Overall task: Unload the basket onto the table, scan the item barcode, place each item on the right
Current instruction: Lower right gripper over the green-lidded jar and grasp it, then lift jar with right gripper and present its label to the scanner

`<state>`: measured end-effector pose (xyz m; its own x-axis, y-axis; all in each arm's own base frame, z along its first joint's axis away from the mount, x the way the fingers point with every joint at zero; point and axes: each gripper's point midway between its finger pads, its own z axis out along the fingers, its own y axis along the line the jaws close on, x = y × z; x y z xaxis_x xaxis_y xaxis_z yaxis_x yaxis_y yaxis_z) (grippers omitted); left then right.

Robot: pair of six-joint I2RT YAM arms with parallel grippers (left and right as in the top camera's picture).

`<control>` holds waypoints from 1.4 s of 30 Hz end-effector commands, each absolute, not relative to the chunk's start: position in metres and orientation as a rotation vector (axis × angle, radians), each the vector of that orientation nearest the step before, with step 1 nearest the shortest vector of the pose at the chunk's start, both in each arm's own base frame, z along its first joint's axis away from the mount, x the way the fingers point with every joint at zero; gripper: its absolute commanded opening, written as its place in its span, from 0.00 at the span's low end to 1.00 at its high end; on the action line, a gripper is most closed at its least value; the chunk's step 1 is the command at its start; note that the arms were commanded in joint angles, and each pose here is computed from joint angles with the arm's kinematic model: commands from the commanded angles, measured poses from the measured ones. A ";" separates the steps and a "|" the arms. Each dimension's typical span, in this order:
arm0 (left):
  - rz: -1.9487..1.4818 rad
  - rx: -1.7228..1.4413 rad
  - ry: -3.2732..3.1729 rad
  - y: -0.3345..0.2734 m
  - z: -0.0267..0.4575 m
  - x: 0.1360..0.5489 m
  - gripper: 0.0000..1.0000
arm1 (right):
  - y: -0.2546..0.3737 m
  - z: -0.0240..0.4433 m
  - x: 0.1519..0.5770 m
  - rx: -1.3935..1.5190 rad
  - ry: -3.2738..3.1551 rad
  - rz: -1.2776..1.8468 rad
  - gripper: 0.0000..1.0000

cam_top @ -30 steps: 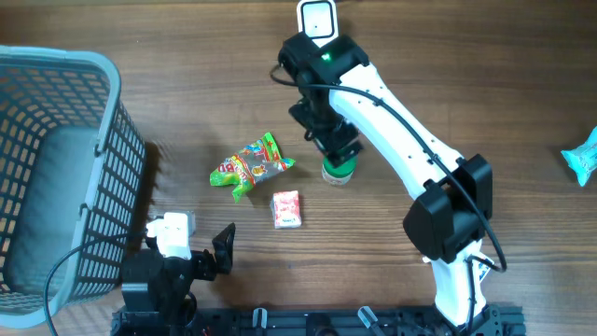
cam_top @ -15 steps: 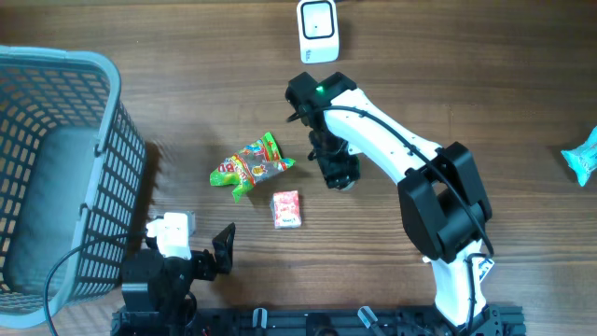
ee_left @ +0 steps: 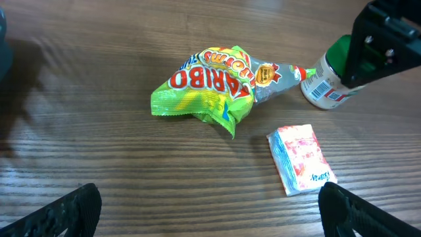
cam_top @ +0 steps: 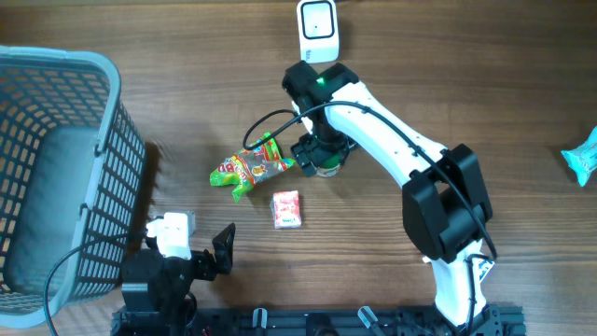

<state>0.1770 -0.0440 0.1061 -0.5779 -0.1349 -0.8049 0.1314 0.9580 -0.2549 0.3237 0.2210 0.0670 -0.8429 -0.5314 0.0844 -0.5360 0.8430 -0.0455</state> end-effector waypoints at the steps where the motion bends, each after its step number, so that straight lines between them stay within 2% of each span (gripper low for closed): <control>1: -0.361 0.027 2.146 -0.046 0.108 0.177 1.00 | 0.237 0.109 0.336 0.576 -3.111 -0.019 1.00; 4: -0.361 0.027 2.146 -0.046 0.108 0.177 1.00 | 0.238 0.119 0.338 -0.367 -3.152 -0.045 1.00; 5: -0.361 0.027 2.146 -0.046 0.108 0.177 1.00 | 0.238 0.117 0.337 -0.570 -3.118 -0.046 1.00; 10: -0.361 0.027 2.146 -0.046 0.108 0.177 1.00 | 0.232 0.103 0.333 -1.123 -2.940 -0.010 1.00; 13: -0.361 0.027 2.146 -0.046 0.108 0.177 1.00 | 0.228 0.081 0.332 -1.288 -2.852 -0.005 1.00; 18: -0.361 0.027 2.146 -0.046 0.108 0.177 1.00 | 0.210 0.034 0.334 -1.310 -2.775 -0.065 1.00; 21: -0.361 0.027 2.146 -0.046 0.108 0.177 1.00 | 0.222 0.022 0.331 -1.219 -2.763 -0.178 0.87; 23: -0.361 0.027 2.146 -0.046 0.108 0.177 1.00 | 0.228 0.019 0.326 -1.196 -2.744 -0.199 0.88; 26: -0.361 0.027 2.146 -0.046 0.108 0.177 1.00 | 0.231 0.019 0.324 -1.166 -2.745 -0.212 0.98; 28: -0.361 0.027 2.146 -0.046 0.108 0.177 1.00 | 0.233 0.020 0.323 -1.162 -2.735 -0.225 0.98; 29: -0.361 0.027 2.146 -0.046 0.108 0.177 1.00 | 0.233 0.020 0.323 -1.157 -2.737 -0.223 0.94; 31: -0.360 0.027 2.146 -0.046 0.108 0.177 1.00 | 0.233 0.020 0.323 -1.118 -2.756 -0.228 0.72; 32: -0.361 0.027 2.146 -0.046 0.108 0.177 1.00 | 0.233 0.019 0.324 -1.065 -2.783 -0.233 0.60; 33: -0.361 0.027 2.146 -0.046 0.108 0.177 1.00 | 0.233 0.019 0.325 -1.016 -2.811 -0.239 0.58; 37: -0.361 0.027 2.146 -0.046 0.108 0.177 1.00 | 0.244 0.027 0.332 -0.544 -2.954 -0.376 0.57; 40: -0.361 0.027 2.146 -0.046 0.108 0.177 1.00 | 0.274 0.066 0.317 -0.099 -2.808 -0.739 0.57; 42: -0.361 0.027 2.146 -0.046 0.108 0.177 1.00 | 0.282 0.092 0.303 -0.018 -2.656 -0.919 0.57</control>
<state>0.1770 -0.0440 0.1061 -0.5779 -0.1349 -0.8049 0.1314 0.9580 -0.2549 0.3082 0.2539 0.0445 -0.9389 0.1558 0.3069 0.2568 0.9107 0.3235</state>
